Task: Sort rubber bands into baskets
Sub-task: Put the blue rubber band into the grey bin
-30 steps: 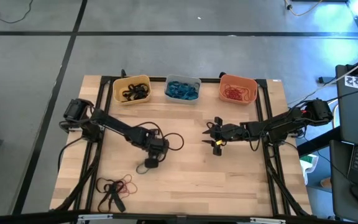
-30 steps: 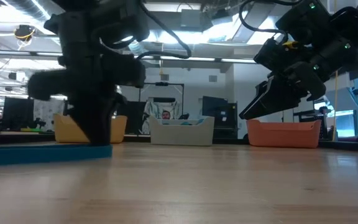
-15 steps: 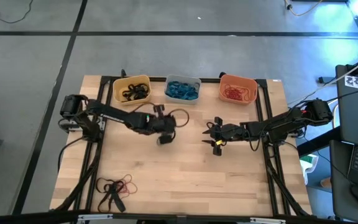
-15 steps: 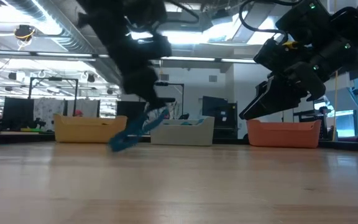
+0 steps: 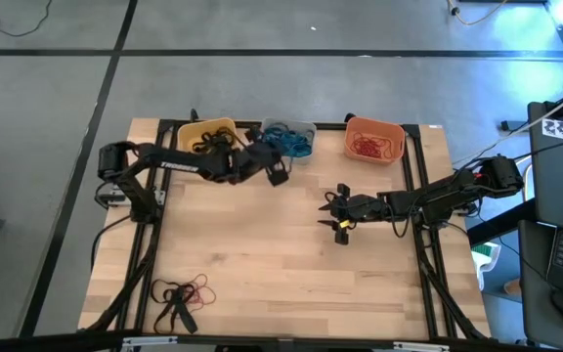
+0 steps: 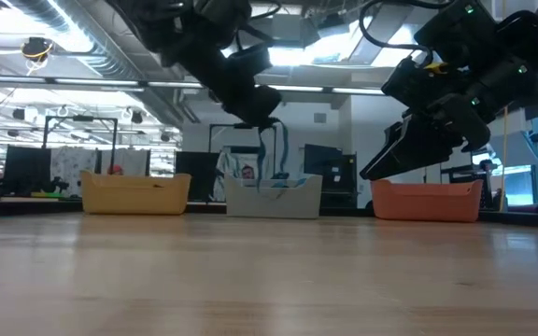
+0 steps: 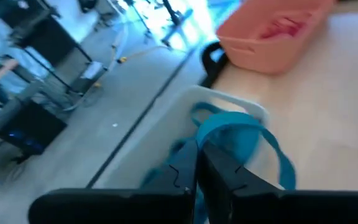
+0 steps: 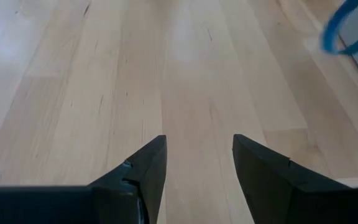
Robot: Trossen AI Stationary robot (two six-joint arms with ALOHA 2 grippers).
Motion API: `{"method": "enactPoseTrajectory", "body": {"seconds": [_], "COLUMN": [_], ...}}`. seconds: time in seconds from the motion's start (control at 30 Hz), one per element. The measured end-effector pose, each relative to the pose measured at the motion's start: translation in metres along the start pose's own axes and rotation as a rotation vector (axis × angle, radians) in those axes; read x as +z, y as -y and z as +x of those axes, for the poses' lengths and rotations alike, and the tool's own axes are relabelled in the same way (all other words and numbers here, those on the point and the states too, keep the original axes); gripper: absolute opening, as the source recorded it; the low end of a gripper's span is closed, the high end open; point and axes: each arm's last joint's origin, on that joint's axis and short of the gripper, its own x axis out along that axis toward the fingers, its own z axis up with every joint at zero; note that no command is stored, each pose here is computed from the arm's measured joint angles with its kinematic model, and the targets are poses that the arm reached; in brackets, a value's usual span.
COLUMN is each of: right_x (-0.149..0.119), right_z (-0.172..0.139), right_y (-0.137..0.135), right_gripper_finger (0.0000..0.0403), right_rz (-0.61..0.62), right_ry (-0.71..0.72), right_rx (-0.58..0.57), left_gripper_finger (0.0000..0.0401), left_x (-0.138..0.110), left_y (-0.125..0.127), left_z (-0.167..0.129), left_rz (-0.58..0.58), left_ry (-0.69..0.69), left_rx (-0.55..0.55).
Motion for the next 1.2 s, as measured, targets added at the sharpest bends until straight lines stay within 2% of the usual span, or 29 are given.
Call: {"method": "enactPoseTrajectory", "body": {"seconds": [0.23, 0.43, 0.6, 0.77, 0.87, 1.2], "right_x": [0.000, 0.000, 0.000, -0.001, -0.001, -0.001], "right_z": [0.000, 0.000, 0.000, 0.000, 0.000, 0.000], "right_y": [0.000, 0.000, 0.000, 0.000, 0.000, 0.000], "right_gripper_finger": [0.0183, 0.0183, 0.0183, 0.0183, 0.0183, 0.0183], "right_rz": [0.000, -0.005, -0.005, -0.006, -0.006, -0.006], "right_ry": [0.000, 0.000, -0.004, -0.007, -0.009, -0.008], "right_rx": [0.000, 0.000, 0.000, 0.000, 0.000, 0.000], "left_gripper_finger": [0.0010, 0.0020, 0.0015, 0.0012, 0.0020, 0.0100], "left_x": [0.006, 0.006, -0.002, -0.016, -0.026, -0.050], "left_y": [-0.037, -0.066, -0.080, -0.081, -0.077, -0.066], "left_z": [0.019, 0.033, 0.044, 0.059, 0.066, 0.071], "left_rz": [-0.091, -0.171, -0.240, -0.318, -0.317, -0.239], "left_ry": [0.092, 0.164, 0.160, 0.117, 0.064, -0.138], "left_rx": [0.115, 0.104, 0.097, 0.064, 0.026, -0.035]}}
